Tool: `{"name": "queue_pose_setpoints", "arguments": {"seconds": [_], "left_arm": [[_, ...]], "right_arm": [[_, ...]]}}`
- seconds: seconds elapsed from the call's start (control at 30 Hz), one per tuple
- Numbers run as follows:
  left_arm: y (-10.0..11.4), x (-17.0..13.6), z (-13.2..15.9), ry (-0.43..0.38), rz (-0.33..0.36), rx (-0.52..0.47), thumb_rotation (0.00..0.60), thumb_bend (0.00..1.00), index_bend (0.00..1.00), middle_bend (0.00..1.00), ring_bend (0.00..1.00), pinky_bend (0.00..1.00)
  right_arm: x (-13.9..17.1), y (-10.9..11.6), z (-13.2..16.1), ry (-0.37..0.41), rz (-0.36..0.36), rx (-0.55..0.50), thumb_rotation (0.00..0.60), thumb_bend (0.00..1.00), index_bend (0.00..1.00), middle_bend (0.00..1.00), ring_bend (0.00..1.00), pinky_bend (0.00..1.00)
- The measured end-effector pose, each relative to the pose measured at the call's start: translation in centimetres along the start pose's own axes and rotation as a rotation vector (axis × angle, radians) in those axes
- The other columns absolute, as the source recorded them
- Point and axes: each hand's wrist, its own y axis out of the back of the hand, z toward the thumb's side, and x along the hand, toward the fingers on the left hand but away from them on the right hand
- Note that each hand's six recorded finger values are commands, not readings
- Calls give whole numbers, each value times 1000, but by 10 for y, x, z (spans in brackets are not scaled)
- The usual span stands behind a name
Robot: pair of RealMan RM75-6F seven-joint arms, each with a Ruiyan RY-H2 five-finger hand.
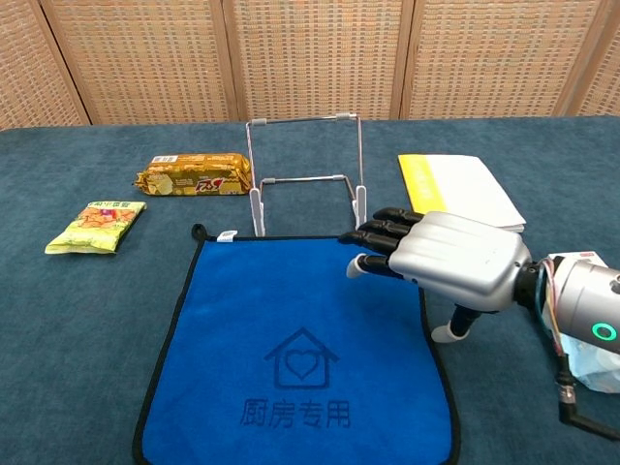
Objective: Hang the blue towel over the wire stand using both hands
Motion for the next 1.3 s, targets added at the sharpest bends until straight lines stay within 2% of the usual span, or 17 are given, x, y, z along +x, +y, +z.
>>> {"name": "queue_pose_setpoints", "arguments": {"seconds": [0.33, 0.4, 0.67, 0.77, 0.9, 0.97, 1.13, 1.3], "left_arm": [[1, 0, 0, -1, 1, -4, 600, 0, 0, 0, 0, 0], [0, 0, 0, -2, 1, -3, 600, 0, 0, 0, 0, 0], [0, 0, 0, -1, -1, -1, 600, 0, 0, 0, 0, 0], [-1, 0, 0, -1, -3, 0, 600, 0, 0, 0, 0, 0], [-1, 1, 0, -1, -3, 0, 600, 0, 0, 0, 0, 0], [-1, 0, 0, -1, -3, 0, 600, 0, 0, 0, 0, 0], [-1, 0, 0, 0, -4, 0, 600, 0, 0, 0, 0, 0], [-2, 1, -1, 2, -8, -1, 600, 0, 0, 0, 0, 0]], "right_arm": [[-8, 0, -1, -21, 1, 7, 600, 12, 199, 43, 0, 6], [-10, 0, -2, -32, 0, -3, 600, 65, 206, 43, 0, 6], [-12, 3, 0, -34, -3, -26, 600, 381, 234, 49, 0, 6], [-13, 3, 4, -30, -5, -42, 600, 435, 238, 50, 0, 6], [-14, 3, 6, -28, -5, -51, 600, 440, 255, 50, 0, 6], [-14, 2, 6, -30, -3, -52, 600, 440, 292, 50, 0, 6], [-14, 1, 7, -30, -6, -57, 600, 440, 479, 57, 0, 19], [-15, 0, 8, -27, -9, -62, 600, 439, 575, 58, 0, 20]]}}
